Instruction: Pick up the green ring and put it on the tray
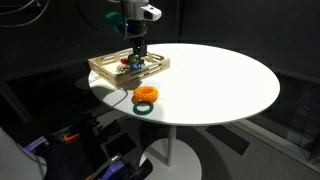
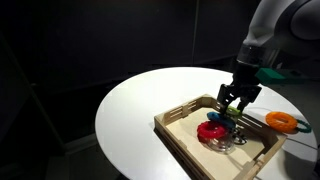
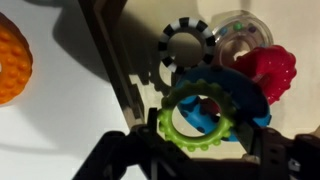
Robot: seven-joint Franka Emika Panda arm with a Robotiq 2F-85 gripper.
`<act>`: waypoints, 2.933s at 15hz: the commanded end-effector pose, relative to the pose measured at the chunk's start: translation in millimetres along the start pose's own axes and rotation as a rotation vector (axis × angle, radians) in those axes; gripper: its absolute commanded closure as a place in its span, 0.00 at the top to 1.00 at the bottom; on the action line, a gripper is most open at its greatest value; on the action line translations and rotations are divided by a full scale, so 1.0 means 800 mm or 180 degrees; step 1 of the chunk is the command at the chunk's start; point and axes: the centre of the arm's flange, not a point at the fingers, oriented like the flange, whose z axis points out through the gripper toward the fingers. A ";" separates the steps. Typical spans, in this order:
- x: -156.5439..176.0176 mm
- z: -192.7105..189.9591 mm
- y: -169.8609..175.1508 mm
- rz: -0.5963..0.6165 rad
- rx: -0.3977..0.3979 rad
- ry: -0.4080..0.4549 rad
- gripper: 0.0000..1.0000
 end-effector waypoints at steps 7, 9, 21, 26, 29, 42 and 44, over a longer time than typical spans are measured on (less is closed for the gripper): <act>-0.026 0.039 -0.024 -0.0213 -0.0053 -0.0221 0.72; -0.024 0.040 -0.020 -0.0195 -0.0049 -0.0249 0.95; -0.009 -0.013 0.028 0.0062 -0.0204 -0.0291 1.00; -0.003 -0.051 0.040 0.0033 -0.0288 -0.0096 1.00; -0.002 -0.077 0.050 -0.0013 -0.0382 0.0021 1.00; -0.042 -0.197 0.094 -0.0180 -0.0763 -0.0259 1.00; -0.047 -0.217 0.099 -0.0193 -0.0781 -0.0287 1.00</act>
